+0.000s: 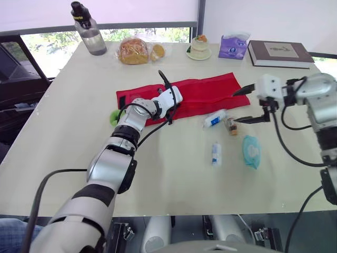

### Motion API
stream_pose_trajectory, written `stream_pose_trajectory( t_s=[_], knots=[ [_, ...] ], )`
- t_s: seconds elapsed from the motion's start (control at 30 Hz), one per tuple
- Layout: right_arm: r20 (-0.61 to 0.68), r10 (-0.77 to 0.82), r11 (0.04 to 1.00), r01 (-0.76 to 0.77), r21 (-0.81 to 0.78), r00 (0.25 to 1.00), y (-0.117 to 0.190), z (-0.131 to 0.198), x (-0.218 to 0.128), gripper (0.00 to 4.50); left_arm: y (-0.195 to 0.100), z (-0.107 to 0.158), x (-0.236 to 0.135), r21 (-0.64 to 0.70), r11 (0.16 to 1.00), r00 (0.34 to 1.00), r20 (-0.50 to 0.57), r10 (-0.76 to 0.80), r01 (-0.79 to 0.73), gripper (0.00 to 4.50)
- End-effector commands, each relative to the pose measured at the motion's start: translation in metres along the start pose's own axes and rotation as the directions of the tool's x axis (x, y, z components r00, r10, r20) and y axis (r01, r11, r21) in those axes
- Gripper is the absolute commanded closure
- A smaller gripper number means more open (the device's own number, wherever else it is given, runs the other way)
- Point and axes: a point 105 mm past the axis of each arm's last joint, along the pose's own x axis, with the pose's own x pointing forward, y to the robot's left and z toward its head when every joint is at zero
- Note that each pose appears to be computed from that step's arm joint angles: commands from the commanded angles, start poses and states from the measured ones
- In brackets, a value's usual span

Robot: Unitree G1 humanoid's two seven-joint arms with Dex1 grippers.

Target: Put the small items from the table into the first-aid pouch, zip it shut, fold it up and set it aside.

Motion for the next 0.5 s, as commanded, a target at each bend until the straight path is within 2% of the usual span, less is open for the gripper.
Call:
stream_pose_trajectory(
  t_s=[0.03,0.23,0.5],
  knots=[
    [-0.103,-0.001,0.993,-0.011,-0.12,0.995,-0.015,-0.001,0.026,0.0,0.004,0.012,-0.001,0.011,1.0,0.999,0.044,0.018,-0.019,4.43],
    [-0.226,-0.008,0.989,-0.025,-0.145,0.974,-0.024,-0.014,0.058,0.0,0.001,0.014,-0.001,0.002,1.0,0.998,0.056,0.021,-0.021,4.43],
    [-0.329,0.027,0.992,-0.066,-0.106,0.944,-0.02,-0.03,0.074,0.0,0.0,0.014,-0.002,-0.005,1.0,0.998,0.058,0.027,-0.026,4.43]
  ],
)
